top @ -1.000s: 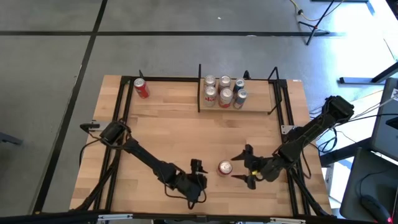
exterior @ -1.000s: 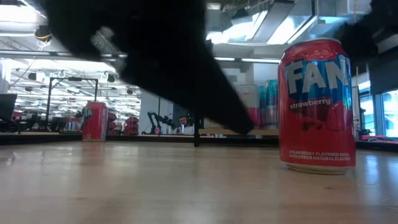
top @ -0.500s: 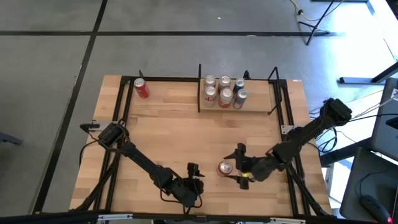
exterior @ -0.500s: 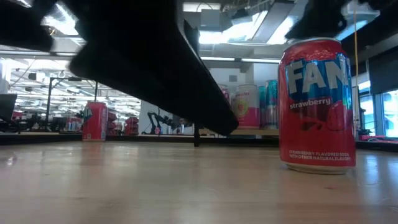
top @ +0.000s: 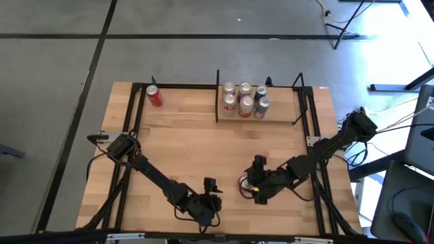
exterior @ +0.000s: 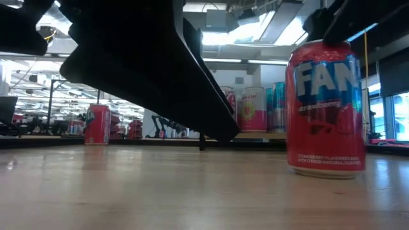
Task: Place canned beverage on shelf
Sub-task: Put the bottom red soda can on the shelf
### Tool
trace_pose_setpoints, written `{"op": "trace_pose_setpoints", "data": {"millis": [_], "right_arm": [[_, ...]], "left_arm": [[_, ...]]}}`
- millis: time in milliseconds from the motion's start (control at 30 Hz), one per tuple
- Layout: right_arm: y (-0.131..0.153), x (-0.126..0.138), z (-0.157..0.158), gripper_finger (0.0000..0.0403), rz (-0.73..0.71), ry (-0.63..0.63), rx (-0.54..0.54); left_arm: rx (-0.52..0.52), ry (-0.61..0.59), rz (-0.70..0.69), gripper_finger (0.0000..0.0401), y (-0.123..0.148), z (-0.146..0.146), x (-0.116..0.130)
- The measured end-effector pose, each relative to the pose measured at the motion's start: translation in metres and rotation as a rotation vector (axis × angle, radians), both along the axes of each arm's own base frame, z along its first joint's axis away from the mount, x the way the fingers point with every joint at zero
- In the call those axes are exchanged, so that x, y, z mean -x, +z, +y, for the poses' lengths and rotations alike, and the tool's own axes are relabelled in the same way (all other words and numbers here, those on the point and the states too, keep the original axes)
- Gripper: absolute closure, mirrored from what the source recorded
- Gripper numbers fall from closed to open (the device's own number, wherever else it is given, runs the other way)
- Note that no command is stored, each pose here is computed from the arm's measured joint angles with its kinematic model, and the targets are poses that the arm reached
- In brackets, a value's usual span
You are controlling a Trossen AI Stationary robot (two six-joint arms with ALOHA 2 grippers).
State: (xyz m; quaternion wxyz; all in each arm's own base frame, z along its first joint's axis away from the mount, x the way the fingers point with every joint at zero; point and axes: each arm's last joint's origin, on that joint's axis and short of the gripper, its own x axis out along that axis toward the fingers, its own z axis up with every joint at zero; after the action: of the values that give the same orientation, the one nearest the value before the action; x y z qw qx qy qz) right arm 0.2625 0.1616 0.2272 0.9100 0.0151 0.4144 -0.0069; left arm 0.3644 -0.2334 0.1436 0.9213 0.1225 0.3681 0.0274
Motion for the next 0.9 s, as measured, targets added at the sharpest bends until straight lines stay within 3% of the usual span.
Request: {"op": "trace_pose_setpoints", "data": {"millis": [267,500,600,700,900], "right_arm": [[-0.006,-0.002,0.000,0.0064,0.022,-0.014,0.010],[-0.031,-0.010,0.005,0.0065,0.086,-0.004,0.065],[-0.031,-0.010,0.005,0.0085,0.087,-0.008,0.063],[-0.028,-0.009,0.004,0.0133,0.079,-0.008,0.066],[-0.005,0.003,-0.003,0.0138,0.050,0.004,0.048]], "left_arm": [[0.002,0.001,-0.003,0.0112,0.000,0.000,0.000],[0.001,0.001,-0.003,0.0112,0.000,0.000,0.000],[0.001,0.001,-0.003,0.0112,0.000,0.000,0.000],[0.000,-0.001,-0.003,0.0112,0.000,0.000,0.000],[-0.029,-0.017,0.018,0.0112,0.004,-0.003,0.006]]}}
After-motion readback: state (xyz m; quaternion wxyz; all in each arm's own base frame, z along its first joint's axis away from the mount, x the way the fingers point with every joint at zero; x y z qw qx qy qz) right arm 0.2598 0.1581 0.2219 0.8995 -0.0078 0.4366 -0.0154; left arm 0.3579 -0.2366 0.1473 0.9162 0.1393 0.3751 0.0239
